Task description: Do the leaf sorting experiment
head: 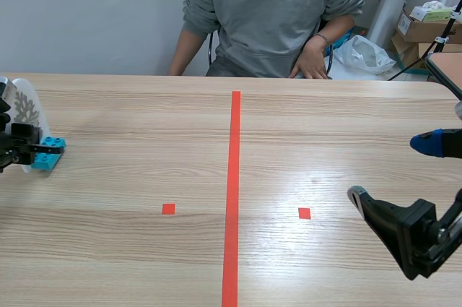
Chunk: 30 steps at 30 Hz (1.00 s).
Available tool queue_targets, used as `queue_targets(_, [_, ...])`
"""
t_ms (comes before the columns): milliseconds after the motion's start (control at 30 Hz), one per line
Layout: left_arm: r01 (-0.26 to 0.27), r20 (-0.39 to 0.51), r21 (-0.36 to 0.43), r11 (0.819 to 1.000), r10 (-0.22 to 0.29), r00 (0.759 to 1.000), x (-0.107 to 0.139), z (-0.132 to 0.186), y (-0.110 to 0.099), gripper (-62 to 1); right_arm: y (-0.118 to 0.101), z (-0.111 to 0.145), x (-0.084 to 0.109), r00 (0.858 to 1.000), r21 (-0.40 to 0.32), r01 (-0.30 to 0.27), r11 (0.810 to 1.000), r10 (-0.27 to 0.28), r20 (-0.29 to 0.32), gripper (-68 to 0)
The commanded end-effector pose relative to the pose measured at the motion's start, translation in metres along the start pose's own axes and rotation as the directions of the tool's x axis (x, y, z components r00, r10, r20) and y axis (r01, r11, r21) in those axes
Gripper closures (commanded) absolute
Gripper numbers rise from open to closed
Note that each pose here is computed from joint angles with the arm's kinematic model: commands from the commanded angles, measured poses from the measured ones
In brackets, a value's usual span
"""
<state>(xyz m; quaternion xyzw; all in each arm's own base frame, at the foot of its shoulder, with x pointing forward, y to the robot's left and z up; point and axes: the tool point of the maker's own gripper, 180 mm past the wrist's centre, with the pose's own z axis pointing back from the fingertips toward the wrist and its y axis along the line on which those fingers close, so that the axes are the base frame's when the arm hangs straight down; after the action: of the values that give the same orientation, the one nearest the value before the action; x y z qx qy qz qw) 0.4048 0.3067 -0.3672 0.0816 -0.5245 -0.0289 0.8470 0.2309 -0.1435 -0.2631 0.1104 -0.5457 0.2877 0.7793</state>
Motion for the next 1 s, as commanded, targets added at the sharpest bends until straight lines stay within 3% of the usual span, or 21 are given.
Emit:
queue_targets(0, [0.004, 0.034, 0.006, 1.000, -0.004, 0.999, 0.013, -0.002, 0.002, -4.2, -0.005, 0.000, 0.009, 0.999, -0.014, -0.001, 1.000, 0.002, 0.034, -67.9])
queue_targets(367, [0.017, 0.012, 0.026, 1.000, -0.018, 1.000, 0.002, -0.002, -0.006, -4.2, -0.005, 0.000, 0.009, 0.999, -0.014, -0.001, 1.000, 0.002, 0.034, -67.9])
queue_targets(533, [0.063, 0.007, 0.021, 0.998, -0.063, 0.998, 0.000, -0.001, -0.006, -4.9, -0.005, 0.000, 0.009, 0.999, -0.014, -0.001, 1.000, 0.002, 0.034, -67.9])
queue_targets(833, [0.068, 0.026, 0.021, 0.997, -0.069, 0.997, 0.003, -0.001, -0.007, -29.0, -0.005, 0.000, 0.009, 0.999, -0.014, -0.001, 1.000, 0.002, 0.034, -67.9])
queue_targets(967, [0.054, 0.032, 0.028, 0.998, -0.055, 0.998, 0.005, -0.001, -0.005, -48.0, -0.005, 0.000, 0.009, 0.999, -0.014, -0.001, 1.000, 0.002, 0.034, -67.9])
